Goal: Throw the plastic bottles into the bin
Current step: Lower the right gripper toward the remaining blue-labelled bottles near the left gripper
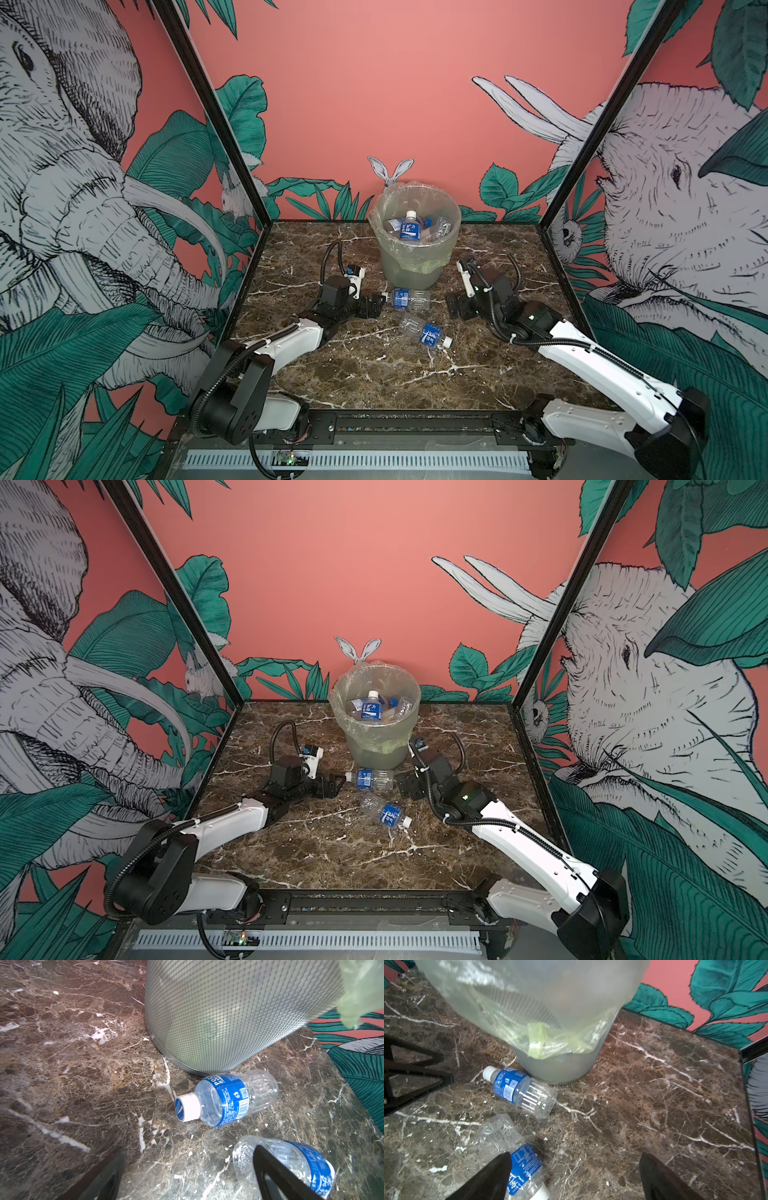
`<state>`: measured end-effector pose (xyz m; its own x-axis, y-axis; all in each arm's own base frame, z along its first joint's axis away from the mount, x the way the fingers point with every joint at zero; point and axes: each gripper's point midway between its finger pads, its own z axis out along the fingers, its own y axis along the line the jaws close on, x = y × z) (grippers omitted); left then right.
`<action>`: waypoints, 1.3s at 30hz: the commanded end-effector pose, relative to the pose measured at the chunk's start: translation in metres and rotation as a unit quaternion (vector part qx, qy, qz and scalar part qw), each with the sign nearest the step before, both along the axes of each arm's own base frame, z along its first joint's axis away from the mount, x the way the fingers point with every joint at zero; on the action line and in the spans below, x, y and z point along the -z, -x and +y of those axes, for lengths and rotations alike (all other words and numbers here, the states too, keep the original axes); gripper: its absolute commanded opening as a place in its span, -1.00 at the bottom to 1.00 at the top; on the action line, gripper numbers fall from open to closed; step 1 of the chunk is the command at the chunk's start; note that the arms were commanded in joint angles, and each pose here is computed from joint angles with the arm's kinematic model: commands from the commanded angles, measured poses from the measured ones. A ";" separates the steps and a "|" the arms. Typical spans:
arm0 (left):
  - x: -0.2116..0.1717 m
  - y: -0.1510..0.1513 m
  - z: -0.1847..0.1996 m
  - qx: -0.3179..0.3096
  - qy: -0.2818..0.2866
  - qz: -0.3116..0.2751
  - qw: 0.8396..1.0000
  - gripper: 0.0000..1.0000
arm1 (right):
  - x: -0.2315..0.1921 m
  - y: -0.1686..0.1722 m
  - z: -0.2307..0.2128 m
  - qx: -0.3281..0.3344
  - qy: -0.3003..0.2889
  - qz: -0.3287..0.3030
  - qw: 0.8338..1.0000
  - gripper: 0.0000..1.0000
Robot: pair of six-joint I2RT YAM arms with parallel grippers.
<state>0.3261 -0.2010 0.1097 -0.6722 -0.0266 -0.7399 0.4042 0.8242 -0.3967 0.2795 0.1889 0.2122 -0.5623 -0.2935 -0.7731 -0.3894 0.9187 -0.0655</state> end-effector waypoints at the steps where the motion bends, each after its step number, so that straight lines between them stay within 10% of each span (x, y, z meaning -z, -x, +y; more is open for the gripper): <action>1: -0.009 0.000 0.002 0.002 0.003 -0.016 1.000 0.93 | 0.007 0.007 0.018 -0.023 -0.017 0.007 1.000 0.94; 39: -0.021 0.019 -0.047 0.113 0.027 -0.030 0.993 0.94 | 0.129 0.027 0.109 -0.158 0.098 0.124 0.975 0.88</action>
